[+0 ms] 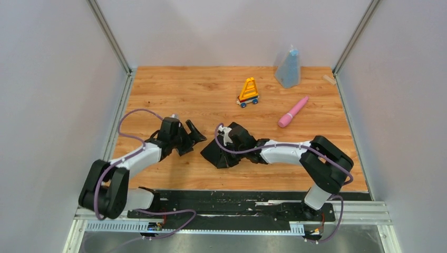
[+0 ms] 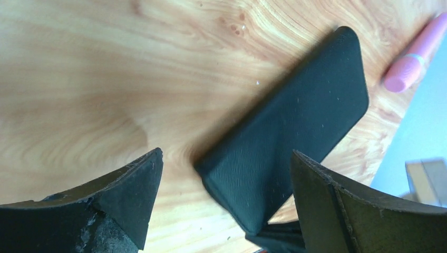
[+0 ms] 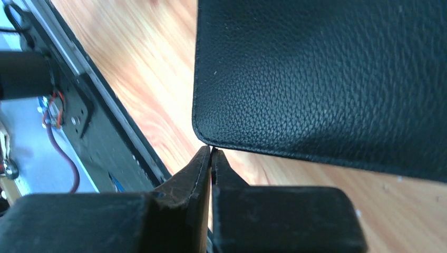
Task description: Sort the hair-cutting tools
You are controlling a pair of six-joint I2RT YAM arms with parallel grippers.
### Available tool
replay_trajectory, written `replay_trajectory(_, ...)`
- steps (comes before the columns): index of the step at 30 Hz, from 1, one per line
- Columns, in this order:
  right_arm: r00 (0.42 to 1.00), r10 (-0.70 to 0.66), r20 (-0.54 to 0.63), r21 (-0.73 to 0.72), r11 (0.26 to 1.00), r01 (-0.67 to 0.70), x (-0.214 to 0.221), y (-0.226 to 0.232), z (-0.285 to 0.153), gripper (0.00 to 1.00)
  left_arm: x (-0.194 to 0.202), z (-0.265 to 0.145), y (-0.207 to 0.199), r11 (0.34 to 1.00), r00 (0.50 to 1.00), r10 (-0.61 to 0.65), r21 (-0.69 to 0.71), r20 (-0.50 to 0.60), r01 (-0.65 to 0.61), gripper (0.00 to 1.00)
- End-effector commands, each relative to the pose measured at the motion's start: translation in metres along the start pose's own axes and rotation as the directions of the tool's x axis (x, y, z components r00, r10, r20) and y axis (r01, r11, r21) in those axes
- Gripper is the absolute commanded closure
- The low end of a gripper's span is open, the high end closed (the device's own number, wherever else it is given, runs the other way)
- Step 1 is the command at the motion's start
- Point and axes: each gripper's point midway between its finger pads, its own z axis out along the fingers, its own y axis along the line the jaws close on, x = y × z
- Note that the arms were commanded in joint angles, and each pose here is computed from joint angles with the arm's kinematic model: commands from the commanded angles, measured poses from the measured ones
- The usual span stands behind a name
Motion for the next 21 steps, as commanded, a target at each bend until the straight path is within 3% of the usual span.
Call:
replay_trajectory(1,0.991,-0.003,0.134,-0.051,0.999,0.010,-0.055,0.026,0.010,1.00,0.000,-0.027,0.014,0.996,0.990,-0.088,-0.006,0.113,0.089,0.05)
replay_trajectory(6,0.992,0.011,0.125,-0.089,0.996,0.001,-0.063,0.036,0.020,1.00,0.021,-0.039,0.015,0.979,0.978,-0.188,0.099,0.096,0.178,0.13)
replay_trajectory(15,0.996,0.000,0.088,-0.092,0.996,0.008,-0.051,0.041,0.030,1.00,0.039,-0.014,-0.011,0.969,0.982,-0.190,0.165,0.013,0.185,0.24)
replay_trajectory(17,0.997,-0.003,0.082,-0.090,0.996,0.010,-0.049,0.041,0.031,1.00,0.041,-0.009,-0.013,0.971,0.983,-0.185,0.158,0.011,0.181,0.29)
replay_trajectory(21,0.997,-0.006,0.077,-0.083,0.997,0.013,-0.046,0.040,0.031,1.00,0.047,-0.003,-0.010,0.974,0.983,-0.186,0.132,0.002,0.184,0.55)
